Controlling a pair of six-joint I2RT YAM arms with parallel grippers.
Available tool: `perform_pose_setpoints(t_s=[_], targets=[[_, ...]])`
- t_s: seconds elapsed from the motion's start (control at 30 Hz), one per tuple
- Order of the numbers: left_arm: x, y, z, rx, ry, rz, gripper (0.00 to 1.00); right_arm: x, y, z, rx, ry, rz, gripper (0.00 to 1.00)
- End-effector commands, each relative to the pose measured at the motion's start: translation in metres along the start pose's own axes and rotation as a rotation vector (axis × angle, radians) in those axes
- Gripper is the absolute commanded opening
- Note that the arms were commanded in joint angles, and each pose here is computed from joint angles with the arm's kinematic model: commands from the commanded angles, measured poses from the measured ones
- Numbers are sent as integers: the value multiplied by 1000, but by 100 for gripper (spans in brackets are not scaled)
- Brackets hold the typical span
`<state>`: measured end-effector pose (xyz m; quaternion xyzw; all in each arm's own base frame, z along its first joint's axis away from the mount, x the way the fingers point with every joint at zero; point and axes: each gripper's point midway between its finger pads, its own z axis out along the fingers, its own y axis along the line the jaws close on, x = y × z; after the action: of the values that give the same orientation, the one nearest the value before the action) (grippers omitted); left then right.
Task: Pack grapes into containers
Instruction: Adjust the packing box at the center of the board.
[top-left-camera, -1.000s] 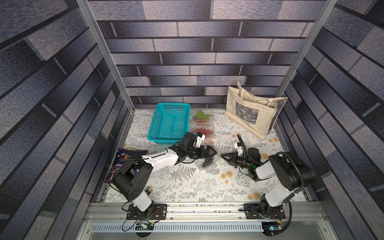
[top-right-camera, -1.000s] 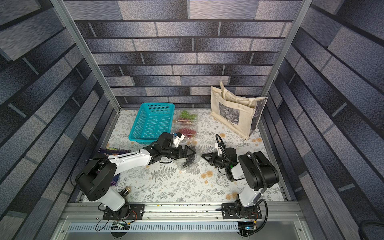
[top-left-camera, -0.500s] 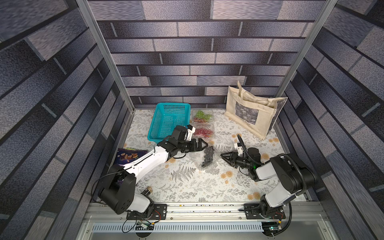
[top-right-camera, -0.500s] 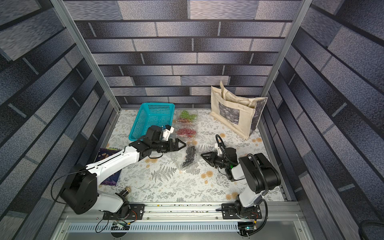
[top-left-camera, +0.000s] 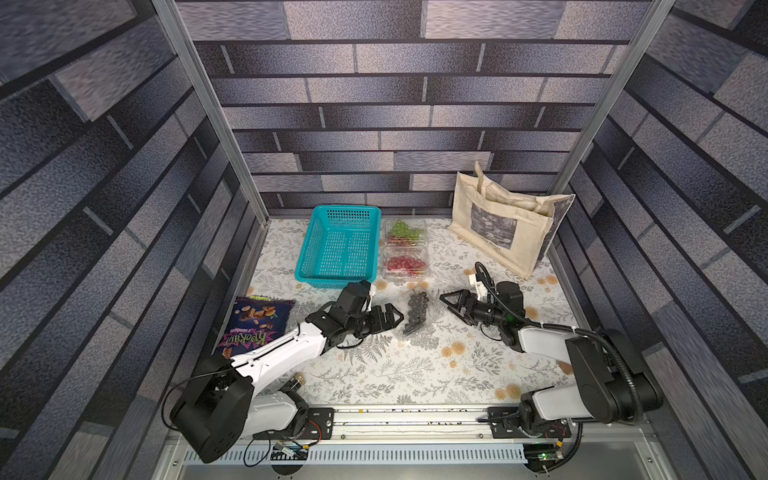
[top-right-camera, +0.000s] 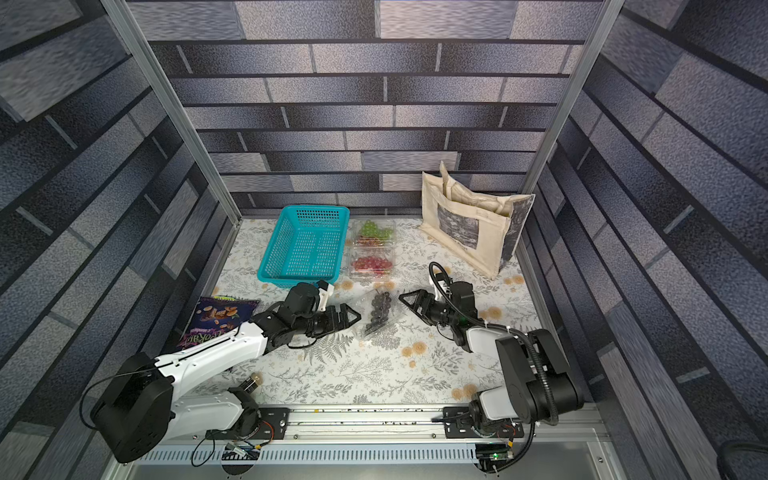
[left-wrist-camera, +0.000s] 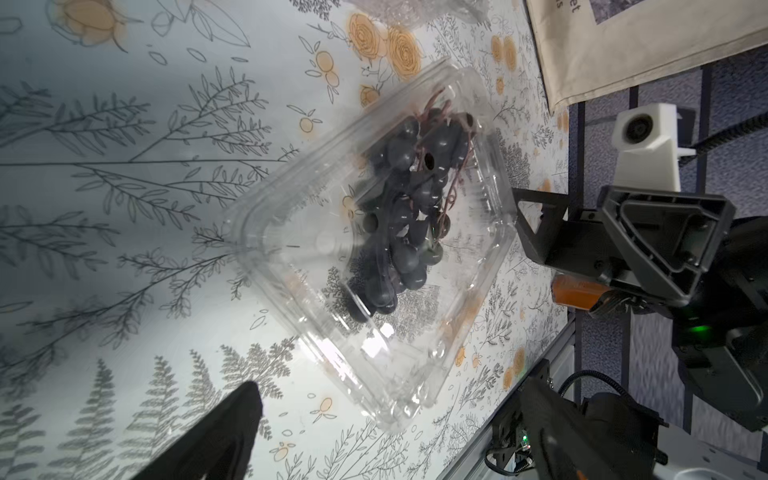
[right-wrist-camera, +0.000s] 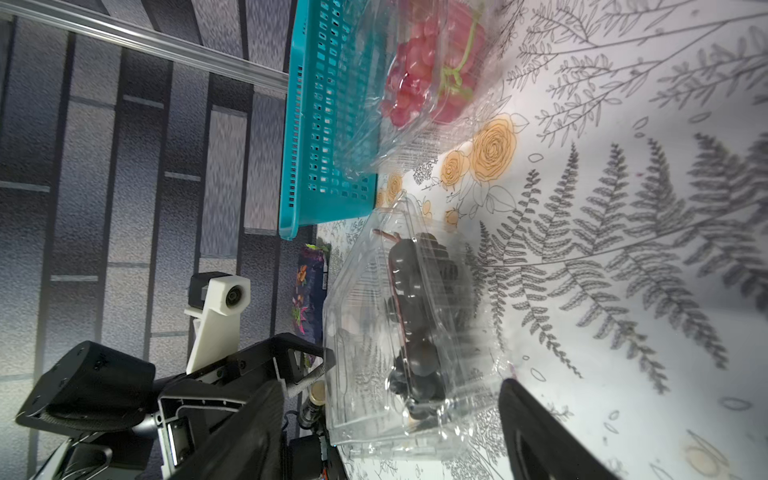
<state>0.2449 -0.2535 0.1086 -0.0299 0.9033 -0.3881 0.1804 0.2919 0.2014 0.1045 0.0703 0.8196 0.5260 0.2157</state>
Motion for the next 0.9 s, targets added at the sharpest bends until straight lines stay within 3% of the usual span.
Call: perform_pose_setpoints(t_s=[0.0,0.23,0.87], targets=[[-21,-14,7,37,-82,-30,100,5,-6,0,78,41,-43,92],[-37,-21,22,49,-104,-25,100,14,-4,12,117,94,-77,100],[-96,-18,27,62,-136,-17,100,34,9,29,120,110,-85,100]])
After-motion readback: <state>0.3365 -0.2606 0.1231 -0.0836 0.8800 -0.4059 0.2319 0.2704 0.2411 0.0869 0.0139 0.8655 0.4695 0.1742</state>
